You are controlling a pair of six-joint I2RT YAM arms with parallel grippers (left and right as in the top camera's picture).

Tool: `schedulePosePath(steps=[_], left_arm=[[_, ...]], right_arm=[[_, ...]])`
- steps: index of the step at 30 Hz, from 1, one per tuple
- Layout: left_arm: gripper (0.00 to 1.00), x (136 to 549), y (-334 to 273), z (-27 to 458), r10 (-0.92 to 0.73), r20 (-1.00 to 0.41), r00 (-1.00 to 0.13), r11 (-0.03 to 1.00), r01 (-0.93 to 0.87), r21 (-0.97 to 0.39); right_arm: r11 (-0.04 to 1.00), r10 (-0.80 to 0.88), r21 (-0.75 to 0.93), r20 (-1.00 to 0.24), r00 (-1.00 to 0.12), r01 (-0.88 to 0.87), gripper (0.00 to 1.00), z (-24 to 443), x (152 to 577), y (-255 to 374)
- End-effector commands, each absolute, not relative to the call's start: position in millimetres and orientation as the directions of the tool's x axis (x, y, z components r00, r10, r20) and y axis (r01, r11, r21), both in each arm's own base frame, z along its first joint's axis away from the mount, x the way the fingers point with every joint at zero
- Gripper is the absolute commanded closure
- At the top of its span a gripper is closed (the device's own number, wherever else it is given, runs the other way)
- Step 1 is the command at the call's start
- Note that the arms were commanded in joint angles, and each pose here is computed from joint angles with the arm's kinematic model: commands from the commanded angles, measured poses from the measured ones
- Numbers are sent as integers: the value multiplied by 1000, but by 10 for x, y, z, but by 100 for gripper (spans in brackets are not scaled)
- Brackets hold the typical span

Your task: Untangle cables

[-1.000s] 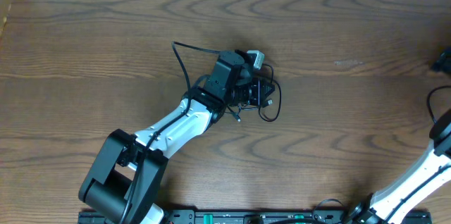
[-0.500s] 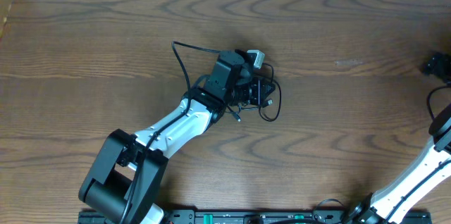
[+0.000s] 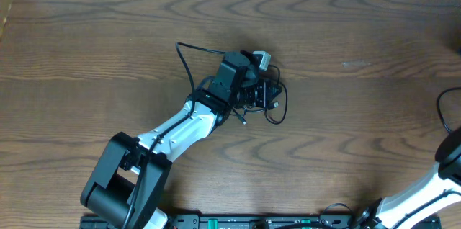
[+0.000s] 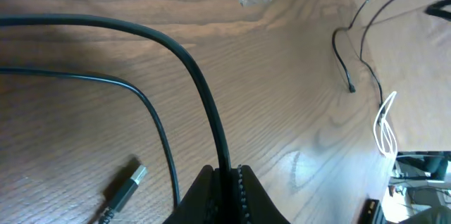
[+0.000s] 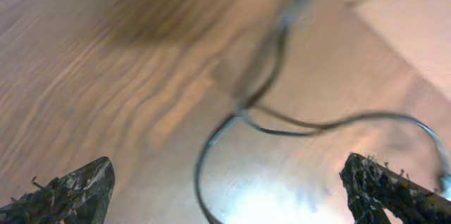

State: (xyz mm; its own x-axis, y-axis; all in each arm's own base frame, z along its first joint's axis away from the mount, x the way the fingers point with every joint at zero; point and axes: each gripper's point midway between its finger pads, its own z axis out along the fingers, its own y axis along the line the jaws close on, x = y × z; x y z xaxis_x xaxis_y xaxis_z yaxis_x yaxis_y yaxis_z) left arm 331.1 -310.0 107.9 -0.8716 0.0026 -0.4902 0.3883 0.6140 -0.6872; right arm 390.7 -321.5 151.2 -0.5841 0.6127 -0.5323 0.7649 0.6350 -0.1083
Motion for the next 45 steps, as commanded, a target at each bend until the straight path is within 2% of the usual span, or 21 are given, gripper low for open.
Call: schedulePosePath(steps=[1, 6, 8, 12, 15, 18, 27, 31, 40, 45], left_arm=[[92, 3280, -3134, 1194, 17, -509, -860, 584, 422, -693], [92, 3278, -3133, 1192, 17, -509, -861, 585, 421, -693], [92, 3279, -3134, 1193, 17, -509, -861, 585, 422, -693], [91, 3279, -3134, 1193, 17, -509, -861, 585, 422, -693], [92, 3278, -3134, 1200, 17, -510, -860, 584, 422, -693], [92, 3267, -3140, 1204, 20, -508, -861, 579, 424, -697], [92, 3277, -3157, 1238, 23, -525, -851, 568, 443, -694], [92, 3291, -3166, 1260, 19, -534, -845, 563, 450, -693], [92, 3288, -3166, 1259, 20, -532, -846, 563, 450, -694], [92, 3288, -3166, 1259, 20, -532, -846, 563, 449, -694]], right_arm=[[516, 649, -153, -572, -501, 843, 1, 1675, 3727, -3316], [593, 667, -26, -544, -509, 805, 1, 1700, 3871, -3100], [576, 675, -21, -552, -490, 817, 1, 1765, 3842, -3095], [479, 678, -55, -610, -409, 876, 1, 2013, 3667, -3201], [462, 656, -50, -653, -379, 886, 1, 2210, 3627, -3236], [463, 637, -30, -684, -356, 886, 1, 2309, 3674, -3268], [537, 545, -39, -746, -382, 843, 1, 2353, 3954, -3414], [580, 543, -27, -733, -410, 814, 1, 2192, 4095, -3412], [675, 609, 29, -587, -534, 738, 1, 1288, 4356, -3263], [784, 564, 117, -545, -620, 610, 1, 1039, 4568, -3033]])
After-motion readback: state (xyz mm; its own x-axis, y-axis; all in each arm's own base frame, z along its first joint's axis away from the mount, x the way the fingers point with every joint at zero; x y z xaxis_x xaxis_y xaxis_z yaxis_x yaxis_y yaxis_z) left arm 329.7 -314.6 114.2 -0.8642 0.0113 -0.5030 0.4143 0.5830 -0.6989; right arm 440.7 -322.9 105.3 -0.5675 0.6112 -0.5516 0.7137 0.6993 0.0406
